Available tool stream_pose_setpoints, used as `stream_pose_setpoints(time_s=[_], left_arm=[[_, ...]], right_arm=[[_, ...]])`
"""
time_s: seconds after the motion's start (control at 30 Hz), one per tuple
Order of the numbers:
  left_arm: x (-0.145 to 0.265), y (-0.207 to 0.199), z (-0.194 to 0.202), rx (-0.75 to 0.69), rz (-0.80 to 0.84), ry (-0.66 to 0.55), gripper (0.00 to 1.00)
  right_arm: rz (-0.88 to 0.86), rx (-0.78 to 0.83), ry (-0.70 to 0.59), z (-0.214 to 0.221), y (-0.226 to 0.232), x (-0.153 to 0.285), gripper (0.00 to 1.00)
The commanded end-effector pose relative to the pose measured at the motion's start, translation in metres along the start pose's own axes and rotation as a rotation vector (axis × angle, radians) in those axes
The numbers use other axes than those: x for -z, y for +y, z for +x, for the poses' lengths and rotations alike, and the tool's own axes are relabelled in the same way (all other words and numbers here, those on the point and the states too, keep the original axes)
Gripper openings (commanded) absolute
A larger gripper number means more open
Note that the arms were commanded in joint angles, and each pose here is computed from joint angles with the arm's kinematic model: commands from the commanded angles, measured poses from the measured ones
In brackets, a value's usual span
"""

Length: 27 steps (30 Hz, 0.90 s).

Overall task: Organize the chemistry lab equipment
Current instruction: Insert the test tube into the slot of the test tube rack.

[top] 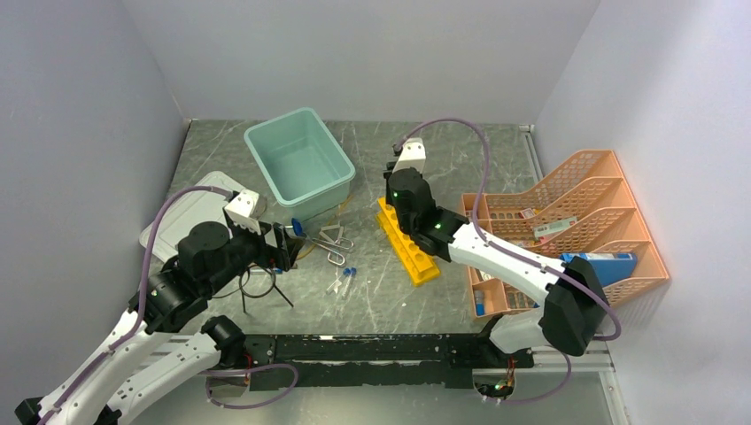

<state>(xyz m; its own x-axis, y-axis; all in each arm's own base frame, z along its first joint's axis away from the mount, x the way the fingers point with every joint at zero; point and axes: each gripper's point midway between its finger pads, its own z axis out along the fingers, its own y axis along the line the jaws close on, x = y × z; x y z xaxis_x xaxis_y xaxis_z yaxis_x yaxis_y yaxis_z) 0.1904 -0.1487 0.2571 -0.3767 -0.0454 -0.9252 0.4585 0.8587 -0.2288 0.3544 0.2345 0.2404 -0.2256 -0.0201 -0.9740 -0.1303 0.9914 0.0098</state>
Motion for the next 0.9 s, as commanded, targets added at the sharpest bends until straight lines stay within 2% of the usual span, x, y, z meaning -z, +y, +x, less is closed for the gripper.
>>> stream_pose_setpoints(time_s=[0.0,0.5,0.8,0.87], left_arm=[[0.0,0.001,-0.001,-0.011,-0.004,-0.012,0.94],[-0.001,0.002,0.0,-0.012,-0.009,-0.006,0.94],[-0.002,0.002,0.0,-0.013,-0.012,-0.004,0.94],[-0.002,0.002,0.0,-0.012,-0.013,-0.004,0.94]], right_arm=[[0.044,-0.021,-0.009,0.01,-0.008,-0.004,0.0],[0.112,-0.033,0.055,0.054,-0.013,-0.016,0.0],[0.133,-0.043,0.077,0.063,-0.014,-0.018,0.0],[0.136,-0.044,0.078,0.063,-0.015,-0.017,0.05]])
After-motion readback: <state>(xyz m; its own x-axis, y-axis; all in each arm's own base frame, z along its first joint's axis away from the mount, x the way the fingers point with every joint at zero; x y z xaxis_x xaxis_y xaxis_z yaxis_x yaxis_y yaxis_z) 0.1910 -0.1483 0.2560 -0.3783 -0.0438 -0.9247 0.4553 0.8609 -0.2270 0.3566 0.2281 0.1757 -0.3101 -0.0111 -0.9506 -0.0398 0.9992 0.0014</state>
